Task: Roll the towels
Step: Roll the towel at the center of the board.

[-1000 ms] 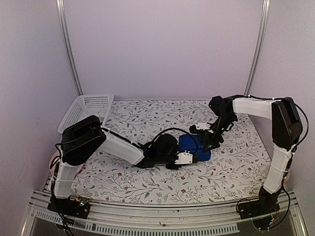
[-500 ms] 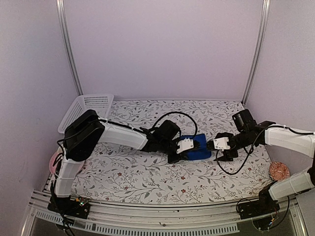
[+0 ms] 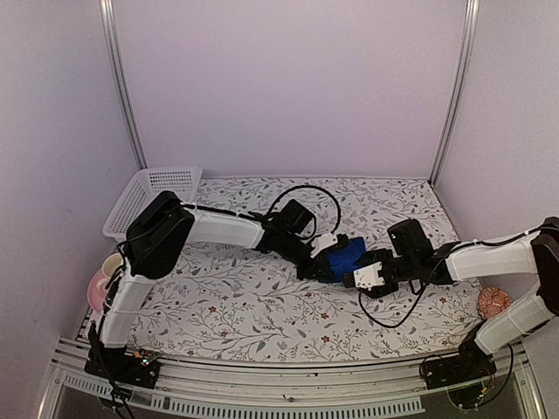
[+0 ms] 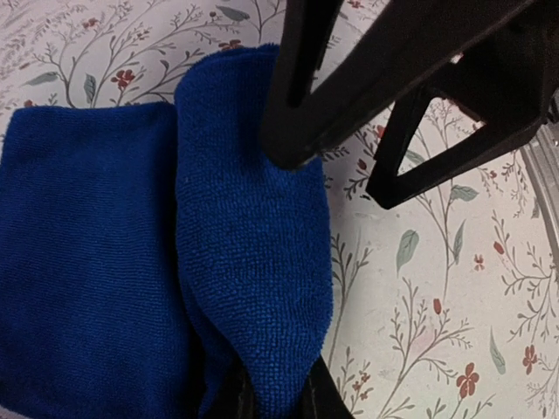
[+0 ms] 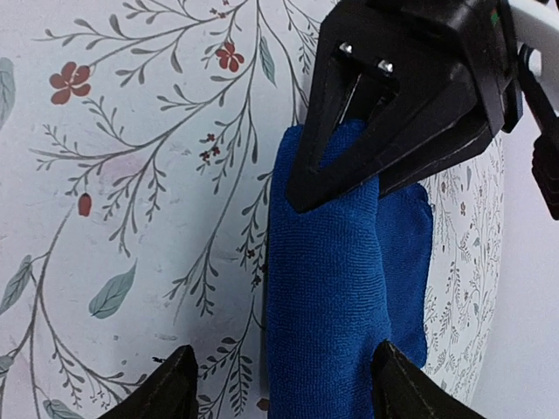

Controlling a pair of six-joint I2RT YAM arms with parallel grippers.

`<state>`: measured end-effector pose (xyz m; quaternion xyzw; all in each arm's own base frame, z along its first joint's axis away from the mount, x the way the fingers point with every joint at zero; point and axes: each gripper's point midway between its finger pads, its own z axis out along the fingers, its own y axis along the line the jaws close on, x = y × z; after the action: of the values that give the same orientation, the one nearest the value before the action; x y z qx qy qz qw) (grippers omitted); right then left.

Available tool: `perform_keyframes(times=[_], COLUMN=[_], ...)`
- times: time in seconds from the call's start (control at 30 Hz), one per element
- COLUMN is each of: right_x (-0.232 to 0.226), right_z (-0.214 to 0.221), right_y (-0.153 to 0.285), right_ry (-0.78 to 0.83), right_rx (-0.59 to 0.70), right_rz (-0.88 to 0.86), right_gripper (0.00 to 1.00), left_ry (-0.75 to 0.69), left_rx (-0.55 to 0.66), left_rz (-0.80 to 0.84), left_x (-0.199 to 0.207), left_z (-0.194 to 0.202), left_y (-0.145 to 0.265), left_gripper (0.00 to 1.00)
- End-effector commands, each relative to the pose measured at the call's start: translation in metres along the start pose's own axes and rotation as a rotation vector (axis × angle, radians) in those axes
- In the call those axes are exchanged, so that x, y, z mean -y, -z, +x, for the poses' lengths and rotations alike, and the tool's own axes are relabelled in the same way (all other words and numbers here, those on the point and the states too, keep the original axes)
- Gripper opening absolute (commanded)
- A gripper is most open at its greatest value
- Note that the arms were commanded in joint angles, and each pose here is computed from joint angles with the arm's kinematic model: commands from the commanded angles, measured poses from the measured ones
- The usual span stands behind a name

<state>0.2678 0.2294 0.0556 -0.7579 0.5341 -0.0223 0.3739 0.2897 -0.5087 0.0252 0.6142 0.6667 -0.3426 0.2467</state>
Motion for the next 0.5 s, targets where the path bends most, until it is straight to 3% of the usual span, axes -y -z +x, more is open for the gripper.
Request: perform_keyframes(times=[0.0,0.47], right_x=[0.024,0.019], right_z=[0.007,0.032], right_y=[-0.011,-0.036], right_ry=[-0.041,-0.083], right_rx=[-0.064,-0.174], right_rz=[0.099,0.094], right_gripper=[0.65,0.55], left_ry=[0.214,0.300], left_rx=[-0.165,-0.184], left_rz=[0.103,0.156], left_x=[0.011,0.005], left_z=[0.076,0.089], left_y=[-0.019,-0.022], left_gripper=[0.04,0.08])
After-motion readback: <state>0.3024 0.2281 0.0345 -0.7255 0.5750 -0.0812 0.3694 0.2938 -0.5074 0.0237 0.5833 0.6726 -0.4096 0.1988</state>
